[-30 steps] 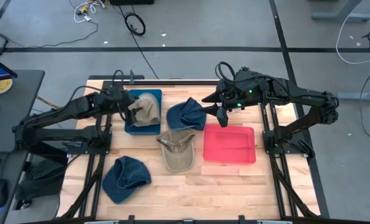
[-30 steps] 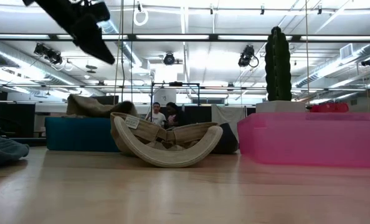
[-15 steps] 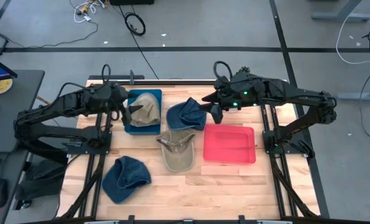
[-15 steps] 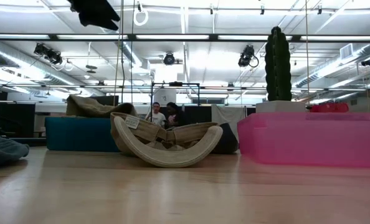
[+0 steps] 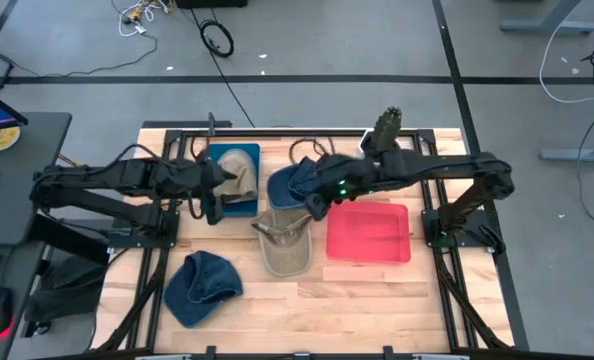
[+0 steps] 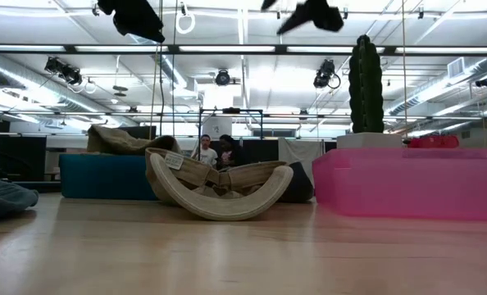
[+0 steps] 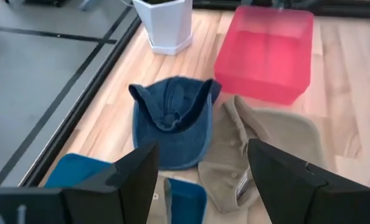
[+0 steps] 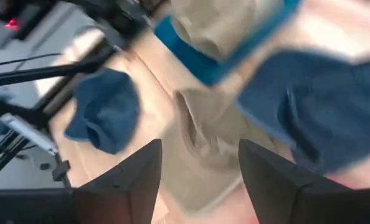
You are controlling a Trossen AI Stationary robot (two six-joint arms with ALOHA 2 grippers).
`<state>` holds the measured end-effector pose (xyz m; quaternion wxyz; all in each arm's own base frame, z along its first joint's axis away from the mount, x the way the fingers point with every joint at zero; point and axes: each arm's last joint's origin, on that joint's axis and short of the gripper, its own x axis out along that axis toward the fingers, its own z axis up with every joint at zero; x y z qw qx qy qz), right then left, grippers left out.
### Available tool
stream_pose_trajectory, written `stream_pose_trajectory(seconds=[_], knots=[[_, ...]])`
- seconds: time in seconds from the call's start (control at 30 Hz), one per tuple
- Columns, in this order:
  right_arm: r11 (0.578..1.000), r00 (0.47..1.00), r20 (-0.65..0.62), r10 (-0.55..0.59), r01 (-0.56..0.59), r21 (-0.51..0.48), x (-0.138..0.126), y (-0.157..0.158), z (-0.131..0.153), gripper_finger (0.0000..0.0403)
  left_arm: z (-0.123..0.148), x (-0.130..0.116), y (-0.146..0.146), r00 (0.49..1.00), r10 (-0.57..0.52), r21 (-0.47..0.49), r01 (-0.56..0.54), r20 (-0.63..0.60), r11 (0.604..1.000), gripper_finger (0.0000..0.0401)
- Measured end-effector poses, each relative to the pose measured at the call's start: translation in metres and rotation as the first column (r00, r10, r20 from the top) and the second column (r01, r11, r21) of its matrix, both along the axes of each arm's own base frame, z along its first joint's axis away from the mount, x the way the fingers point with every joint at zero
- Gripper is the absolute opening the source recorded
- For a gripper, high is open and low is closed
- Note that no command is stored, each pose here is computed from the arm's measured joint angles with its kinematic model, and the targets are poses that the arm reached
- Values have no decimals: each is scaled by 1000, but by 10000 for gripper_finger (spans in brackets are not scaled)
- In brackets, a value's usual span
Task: Pick & Place hat
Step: Put the brown cap into the blue bin
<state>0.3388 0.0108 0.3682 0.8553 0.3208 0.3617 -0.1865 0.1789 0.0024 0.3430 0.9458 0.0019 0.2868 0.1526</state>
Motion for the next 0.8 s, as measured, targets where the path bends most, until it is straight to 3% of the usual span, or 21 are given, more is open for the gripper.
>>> stream_pose_trajectory(seconds=[0.1, 0.23, 0.4, 0.53, 0.8], knots=[[994, 991, -108, -75, 83, 74, 10, 1, -22, 220, -2, 4, -2, 1000, 15, 24, -15, -8, 1000, 248], [982, 972, -225, -72, 109, 155, 22, 4, -47, 249, -1, 3, -2, 999, 36, 44, -36, 0, 998, 248], [968, 962, -273, -19, 86, 236, 40, 14, -72, 308, 0, 1, -2, 999, 33, 82, -32, -13, 996, 248], [956, 945, -323, -58, 146, 255, 47, 20, -88, 342, 0, 0, -1, 1000, 18, 108, -15, -24, 994, 248], [946, 931, -348, -109, 205, 251, 64, 23, -114, 337, 0, 0, -1, 1000, 17, 109, -14, -24, 994, 248]])
